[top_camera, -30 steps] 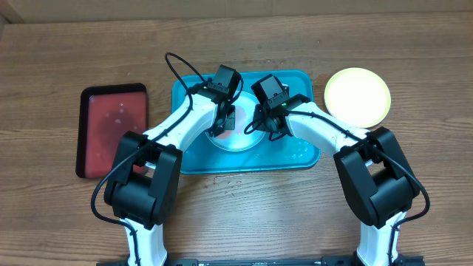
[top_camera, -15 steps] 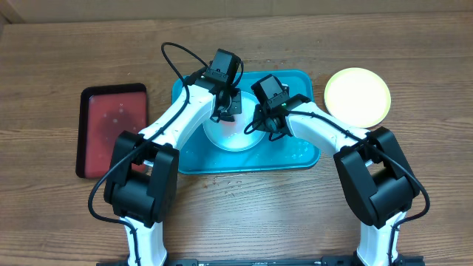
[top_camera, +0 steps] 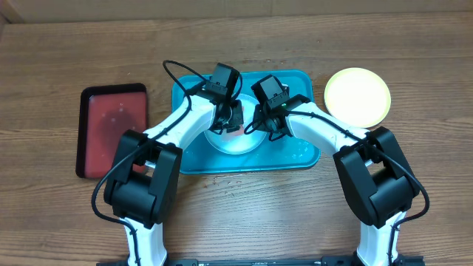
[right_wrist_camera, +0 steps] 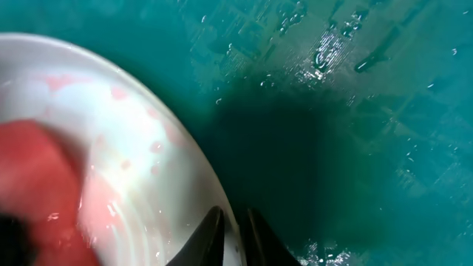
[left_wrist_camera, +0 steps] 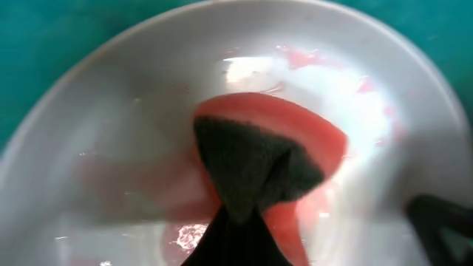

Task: Clean dirty plates on tray and stack at the side
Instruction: 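Return the sponge to the red tray with the left gripper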

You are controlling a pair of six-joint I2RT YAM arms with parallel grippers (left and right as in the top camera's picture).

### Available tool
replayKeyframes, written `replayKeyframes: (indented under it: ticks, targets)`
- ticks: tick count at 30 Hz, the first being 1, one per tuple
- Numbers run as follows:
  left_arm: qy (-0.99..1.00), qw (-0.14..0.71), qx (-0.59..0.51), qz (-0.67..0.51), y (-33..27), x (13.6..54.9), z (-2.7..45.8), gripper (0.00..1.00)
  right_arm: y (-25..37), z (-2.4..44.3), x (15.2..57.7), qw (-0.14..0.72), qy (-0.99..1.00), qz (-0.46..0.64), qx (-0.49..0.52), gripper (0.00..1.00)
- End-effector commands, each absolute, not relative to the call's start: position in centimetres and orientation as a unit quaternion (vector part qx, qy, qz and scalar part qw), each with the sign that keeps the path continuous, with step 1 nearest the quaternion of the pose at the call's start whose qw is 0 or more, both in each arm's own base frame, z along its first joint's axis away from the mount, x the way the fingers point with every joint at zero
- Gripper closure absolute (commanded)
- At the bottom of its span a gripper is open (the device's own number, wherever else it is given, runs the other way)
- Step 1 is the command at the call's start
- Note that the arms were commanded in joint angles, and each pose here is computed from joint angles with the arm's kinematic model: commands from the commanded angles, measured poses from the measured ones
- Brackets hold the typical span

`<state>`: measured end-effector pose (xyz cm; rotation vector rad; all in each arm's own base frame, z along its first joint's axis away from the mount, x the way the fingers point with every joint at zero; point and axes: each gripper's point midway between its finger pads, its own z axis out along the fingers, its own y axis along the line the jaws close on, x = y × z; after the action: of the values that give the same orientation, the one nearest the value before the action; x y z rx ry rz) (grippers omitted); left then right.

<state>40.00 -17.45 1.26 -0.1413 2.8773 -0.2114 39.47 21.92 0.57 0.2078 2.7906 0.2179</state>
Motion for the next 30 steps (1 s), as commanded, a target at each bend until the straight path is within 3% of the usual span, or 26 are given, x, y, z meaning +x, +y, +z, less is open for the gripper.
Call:
replayKeyframes:
  ticks: [1, 6, 14, 20, 30]
  targets:
    - [0.987, 0.124, -0.062, 0.086, -11.3, 38.6, -0.4, 0.96, 20.1, -2.6, 37.8, 0.132, 0.988, 0.034, 0.074, 0.88]
    - [0.975, 0.133, -0.060, 0.165, -8.6, 38.9, 1.5, 0.96, 20.1, -2.6, 37.8, 0.132, 0.988, 0.034, 0.074, 0.89]
    - [0.970, 0.166, -0.098, 0.148, -9.3, 41.6, 8.2, 0.96, 20.1, -2.6, 37.8, 0.132, 0.988, 0.034, 0.074, 0.95]
    - [0.962, 0.187, -0.152, 0.126, -6.1, 42.4, 13.2, 0.96, 20.0, -2.7, 37.7, 0.129, 0.988, 0.032, 0.074, 0.95]
    - [0.936, 0.107, -0.290, 0.168, 7.0, 39.1, 11.5, 0.96, 20.0, -2.7, 37.7, 0.129, 0.988, 0.032, 0.074, 0.94]
